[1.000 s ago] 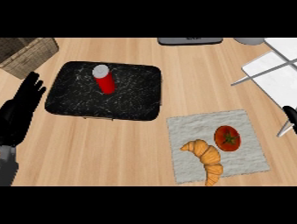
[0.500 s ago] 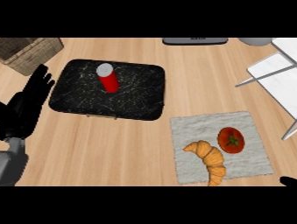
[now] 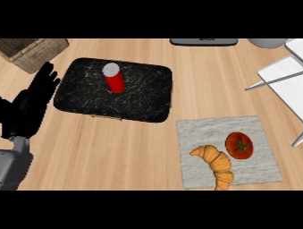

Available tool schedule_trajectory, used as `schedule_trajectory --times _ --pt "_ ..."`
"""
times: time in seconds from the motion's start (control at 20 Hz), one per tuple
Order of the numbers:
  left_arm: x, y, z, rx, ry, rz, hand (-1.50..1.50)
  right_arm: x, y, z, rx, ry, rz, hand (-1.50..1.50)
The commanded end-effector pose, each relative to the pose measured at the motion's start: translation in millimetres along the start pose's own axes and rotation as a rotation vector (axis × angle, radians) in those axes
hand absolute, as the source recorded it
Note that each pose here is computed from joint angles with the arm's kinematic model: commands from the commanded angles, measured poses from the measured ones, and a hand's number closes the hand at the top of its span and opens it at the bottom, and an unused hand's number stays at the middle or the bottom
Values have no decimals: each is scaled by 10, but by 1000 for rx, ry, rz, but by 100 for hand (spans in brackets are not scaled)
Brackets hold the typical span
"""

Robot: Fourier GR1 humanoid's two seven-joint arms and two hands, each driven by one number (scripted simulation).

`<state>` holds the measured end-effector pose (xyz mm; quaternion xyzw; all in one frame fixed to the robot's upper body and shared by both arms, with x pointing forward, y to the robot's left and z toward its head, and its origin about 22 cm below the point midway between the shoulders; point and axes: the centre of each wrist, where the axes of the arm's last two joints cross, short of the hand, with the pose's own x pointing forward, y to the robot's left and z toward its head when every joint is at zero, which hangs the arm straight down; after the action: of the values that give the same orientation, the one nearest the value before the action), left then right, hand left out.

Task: Pick the tomato from the placemat and place it in the tiered shelf

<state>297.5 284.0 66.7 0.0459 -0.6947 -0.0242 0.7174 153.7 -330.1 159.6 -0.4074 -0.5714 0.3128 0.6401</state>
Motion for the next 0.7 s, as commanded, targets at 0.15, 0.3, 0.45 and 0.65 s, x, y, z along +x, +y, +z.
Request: schedule_trajectory --times 0.15,0.3,0.45,0.65 --pt "86 -101 -23 -54 -4 -10 0 525 237 117 6 156 112 -150" --pt "92 -120 -115 -43 -13 7 0 678 387 74 50 187 177 -150" --pt "44 -92 -184 -34 -20 -1 0 692 535 39 100 267 295 -150" --pt "79 -143 -95 -40 7 2 0 793 828 -168 100 323 357 -150"
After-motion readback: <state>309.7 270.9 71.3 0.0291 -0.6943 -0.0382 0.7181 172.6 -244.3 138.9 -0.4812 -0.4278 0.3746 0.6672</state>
